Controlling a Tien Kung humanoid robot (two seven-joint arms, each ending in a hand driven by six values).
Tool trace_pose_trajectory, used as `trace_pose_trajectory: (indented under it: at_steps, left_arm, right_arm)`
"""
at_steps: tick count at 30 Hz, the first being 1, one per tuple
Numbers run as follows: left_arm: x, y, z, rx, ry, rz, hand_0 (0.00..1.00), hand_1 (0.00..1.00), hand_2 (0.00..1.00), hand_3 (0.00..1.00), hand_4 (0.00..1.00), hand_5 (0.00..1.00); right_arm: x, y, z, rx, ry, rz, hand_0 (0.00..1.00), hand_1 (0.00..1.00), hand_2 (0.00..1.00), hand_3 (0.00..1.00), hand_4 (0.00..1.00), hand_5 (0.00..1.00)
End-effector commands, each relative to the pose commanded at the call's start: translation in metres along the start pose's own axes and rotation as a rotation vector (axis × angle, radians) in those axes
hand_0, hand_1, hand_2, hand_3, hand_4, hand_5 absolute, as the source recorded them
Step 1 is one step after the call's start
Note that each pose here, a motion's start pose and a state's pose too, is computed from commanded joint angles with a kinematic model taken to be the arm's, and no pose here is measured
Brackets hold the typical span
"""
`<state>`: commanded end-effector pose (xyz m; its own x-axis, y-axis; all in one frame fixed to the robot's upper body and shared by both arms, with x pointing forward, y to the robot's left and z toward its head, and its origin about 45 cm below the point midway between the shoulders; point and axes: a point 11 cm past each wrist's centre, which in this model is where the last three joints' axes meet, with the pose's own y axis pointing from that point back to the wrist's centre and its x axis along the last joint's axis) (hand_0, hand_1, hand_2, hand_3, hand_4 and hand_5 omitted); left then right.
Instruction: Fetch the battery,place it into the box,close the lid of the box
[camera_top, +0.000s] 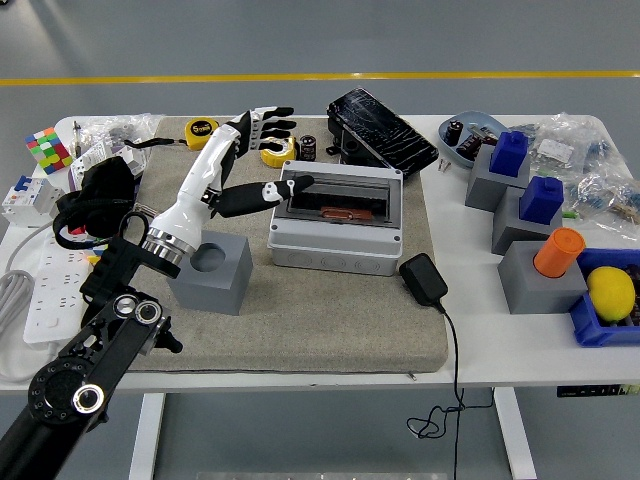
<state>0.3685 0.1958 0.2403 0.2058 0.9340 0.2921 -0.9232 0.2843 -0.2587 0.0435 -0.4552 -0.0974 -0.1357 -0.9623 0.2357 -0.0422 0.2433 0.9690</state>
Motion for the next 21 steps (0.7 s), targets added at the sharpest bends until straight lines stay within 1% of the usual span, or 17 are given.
trace_pose_trajectory:
  at_steps: [1,2,3,4,5,7,8,11,15,18,21]
  left_arm:
    - [0.008,0.003,-0.002,0.005,0.018,0.034,0.609,0.711,0.723,0.772,0.998,0.285]
    - [0.015,0.005,-0.003,0.008,0.033,0.06,0.59,0.705,0.714,0.765,0.998,0.286]
    - [0.02,0.007,-0.004,0.009,0.044,0.077,0.59,0.705,0.714,0.765,0.998,0.286]
    - [0.029,0.011,-0.005,0.009,0.062,0.108,0.59,0.705,0.714,0.765,0.998,0.286]
    - [0.035,0.013,-0.005,0.007,0.069,0.127,0.59,0.705,0.714,0.765,0.998,0.286]
    - [0.045,0.018,-0.004,0.001,0.078,0.155,0.59,0.705,0.714,0.765,0.998,0.286]
    - [0.049,0.02,-0.004,-0.002,0.081,0.169,0.564,0.693,0.704,0.752,0.998,0.284]
    - [0.057,0.024,-0.003,-0.007,0.075,0.187,0.564,0.693,0.704,0.752,0.998,0.284]
    - [0.056,0.026,-0.001,-0.014,0.082,0.183,0.557,0.69,0.696,0.749,0.998,0.278]
    - [0.048,0.027,-0.003,-0.007,0.088,0.154,0.557,0.69,0.696,0.749,0.998,0.278]
    - [0.036,0.029,-0.007,0.012,0.079,0.107,0.551,0.686,0.694,0.751,0.998,0.27]
  right_arm:
    - [0.001,0.0,0.0,0.002,-0.002,0.002,0.821,0.76,0.77,0.791,0.998,0.6]
    - [0.002,0.0,0.0,0.003,-0.004,0.004,0.821,0.759,0.769,0.79,0.998,0.601]
    - [0.003,0.0,0.0,0.003,-0.006,0.005,0.821,0.759,0.769,0.79,0.998,0.601]
    - [0.004,0.0,0.0,0.004,-0.009,0.006,0.821,0.759,0.769,0.79,0.998,0.601]
    - [0.004,0.001,0.0,0.006,-0.011,0.007,0.821,0.759,0.769,0.79,0.998,0.601]
    - [0.006,0.001,-0.002,0.013,-0.018,0.008,0.821,0.759,0.769,0.79,0.998,0.601]
    - [0.006,0.001,-0.003,0.017,-0.023,0.009,0.819,0.757,0.77,0.79,0.998,0.601]
    - [0.006,0.001,-0.004,0.029,-0.032,0.007,0.819,0.757,0.77,0.79,0.998,0.601]
    - [0.006,0.001,-0.001,0.036,-0.043,0.005,0.817,0.757,0.769,0.79,0.998,0.602]
    - [0.008,0.001,0.0,0.039,-0.056,0.011,0.817,0.757,0.769,0.79,0.998,0.602]
    - [0.008,0.0,0.001,0.047,-0.069,0.013,0.808,0.756,0.768,0.788,0.998,0.606]
